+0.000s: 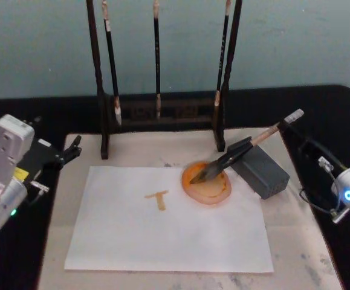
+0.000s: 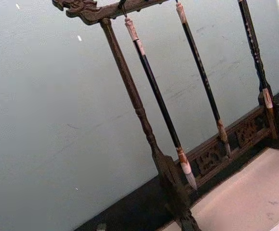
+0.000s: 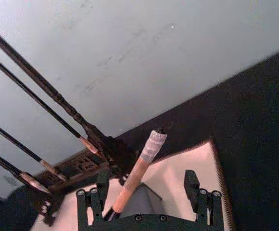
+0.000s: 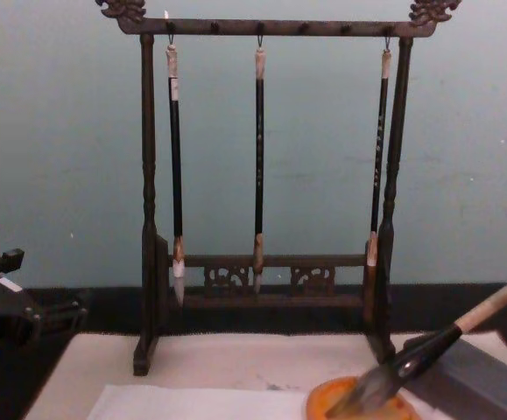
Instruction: Pick up the brush from the inkstone, write on the paper, then place the brush back to its original position.
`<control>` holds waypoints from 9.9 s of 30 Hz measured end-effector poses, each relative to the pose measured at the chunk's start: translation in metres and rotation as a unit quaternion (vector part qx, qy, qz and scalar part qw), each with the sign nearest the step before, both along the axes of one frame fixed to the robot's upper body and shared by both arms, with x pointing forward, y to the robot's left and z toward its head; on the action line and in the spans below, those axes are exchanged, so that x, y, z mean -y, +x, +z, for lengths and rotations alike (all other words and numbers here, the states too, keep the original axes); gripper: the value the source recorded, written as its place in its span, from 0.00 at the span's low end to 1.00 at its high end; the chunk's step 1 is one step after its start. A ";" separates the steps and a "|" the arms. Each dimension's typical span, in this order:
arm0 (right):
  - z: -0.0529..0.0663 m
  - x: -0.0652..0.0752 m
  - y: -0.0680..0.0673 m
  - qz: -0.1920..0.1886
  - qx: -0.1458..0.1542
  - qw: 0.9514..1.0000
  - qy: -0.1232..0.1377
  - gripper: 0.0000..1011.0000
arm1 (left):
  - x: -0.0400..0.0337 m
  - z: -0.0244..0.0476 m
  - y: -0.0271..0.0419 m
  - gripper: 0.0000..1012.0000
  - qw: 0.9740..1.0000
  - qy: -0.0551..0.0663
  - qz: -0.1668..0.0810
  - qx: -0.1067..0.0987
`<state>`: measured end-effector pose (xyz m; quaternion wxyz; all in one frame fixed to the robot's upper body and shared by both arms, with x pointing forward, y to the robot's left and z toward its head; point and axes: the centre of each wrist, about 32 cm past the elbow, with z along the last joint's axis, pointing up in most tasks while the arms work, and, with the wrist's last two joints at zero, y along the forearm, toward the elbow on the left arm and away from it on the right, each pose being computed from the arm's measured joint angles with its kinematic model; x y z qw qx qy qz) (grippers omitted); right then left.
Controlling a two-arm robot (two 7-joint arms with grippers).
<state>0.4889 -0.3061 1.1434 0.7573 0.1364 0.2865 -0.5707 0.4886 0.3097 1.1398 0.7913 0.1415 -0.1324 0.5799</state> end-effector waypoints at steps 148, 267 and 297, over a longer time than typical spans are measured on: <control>0.041 -0.065 0.031 0.226 0.224 0.943 -0.095 0.15 | 0.0000 0.0000 0.0000 1.00 1.000 0.000 0.000 0.000; 0.034 -0.097 -0.004 0.242 0.229 0.934 -0.129 0.15 | 0.0000 0.0000 0.0000 1.00 1.000 0.000 0.000 0.000; 0.024 -0.025 0.010 0.068 0.126 0.988 0.060 0.15 | 0.0000 0.0000 0.0000 1.00 1.000 0.000 0.000 0.000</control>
